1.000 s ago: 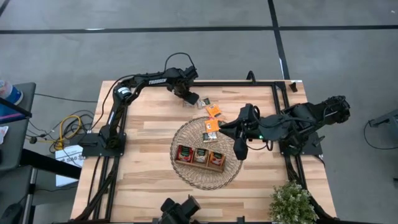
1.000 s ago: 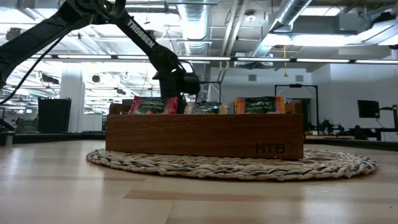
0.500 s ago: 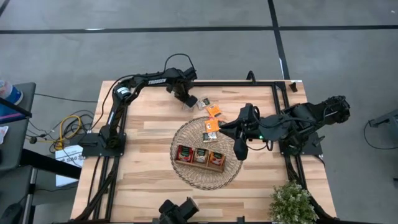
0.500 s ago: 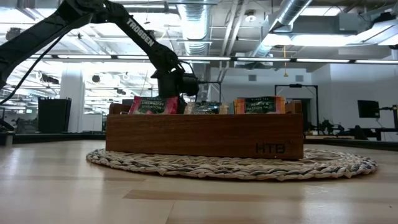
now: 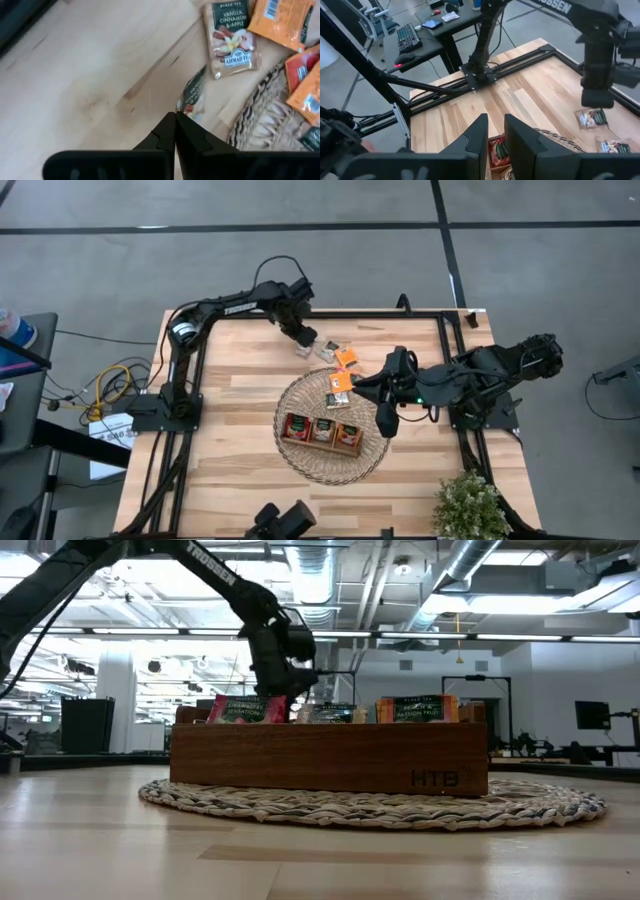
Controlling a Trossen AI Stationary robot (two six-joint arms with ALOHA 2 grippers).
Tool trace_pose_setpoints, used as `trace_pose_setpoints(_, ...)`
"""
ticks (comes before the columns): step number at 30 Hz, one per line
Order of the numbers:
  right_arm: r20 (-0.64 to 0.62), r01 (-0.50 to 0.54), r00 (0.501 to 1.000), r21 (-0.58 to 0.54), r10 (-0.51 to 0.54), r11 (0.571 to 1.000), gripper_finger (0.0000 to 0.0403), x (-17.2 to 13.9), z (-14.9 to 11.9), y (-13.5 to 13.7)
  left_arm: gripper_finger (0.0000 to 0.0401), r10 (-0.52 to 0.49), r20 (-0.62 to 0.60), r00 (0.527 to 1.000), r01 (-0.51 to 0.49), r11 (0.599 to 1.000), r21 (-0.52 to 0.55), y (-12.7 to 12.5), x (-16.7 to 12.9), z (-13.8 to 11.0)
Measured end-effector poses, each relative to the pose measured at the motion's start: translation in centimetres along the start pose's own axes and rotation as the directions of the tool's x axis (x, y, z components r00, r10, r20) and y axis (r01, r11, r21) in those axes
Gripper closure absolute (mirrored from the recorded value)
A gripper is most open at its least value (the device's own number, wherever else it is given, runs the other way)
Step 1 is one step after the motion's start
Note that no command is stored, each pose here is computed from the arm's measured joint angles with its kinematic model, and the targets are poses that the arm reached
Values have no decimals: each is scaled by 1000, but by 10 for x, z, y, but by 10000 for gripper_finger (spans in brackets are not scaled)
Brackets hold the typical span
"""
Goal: Pick & Place Tea
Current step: Put the brown tea bag into the middle section of the wooden organizer
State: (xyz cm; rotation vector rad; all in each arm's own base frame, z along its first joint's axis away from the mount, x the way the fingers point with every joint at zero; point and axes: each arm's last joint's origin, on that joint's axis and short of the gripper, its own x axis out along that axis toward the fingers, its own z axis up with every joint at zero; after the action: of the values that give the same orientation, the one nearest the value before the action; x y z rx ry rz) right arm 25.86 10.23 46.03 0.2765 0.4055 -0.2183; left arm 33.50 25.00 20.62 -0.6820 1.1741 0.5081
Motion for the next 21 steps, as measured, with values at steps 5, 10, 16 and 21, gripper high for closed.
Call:
trace_pose_setpoints(5,-21,27,999,-19,-28,999,349,0,-3,-2,401,-13,71,997,11,1000,17,-6,-31,-2)
trace_pose_setpoints(10,-35,76,996,-43,-78,996,349,0,-6,-5,401,-34,132,991,30,999,31,-11,-67,-9)
trace_pose_setpoints(16,-68,207,976,-35,-209,978,348,0,-11,-17,401,-64,219,974,54,997,51,-27,-115,-27)
trace_pose_setpoints(21,-99,265,959,-27,-267,964,325,7,-8,-32,401,-111,309,945,91,993,80,-43,-157,-47)
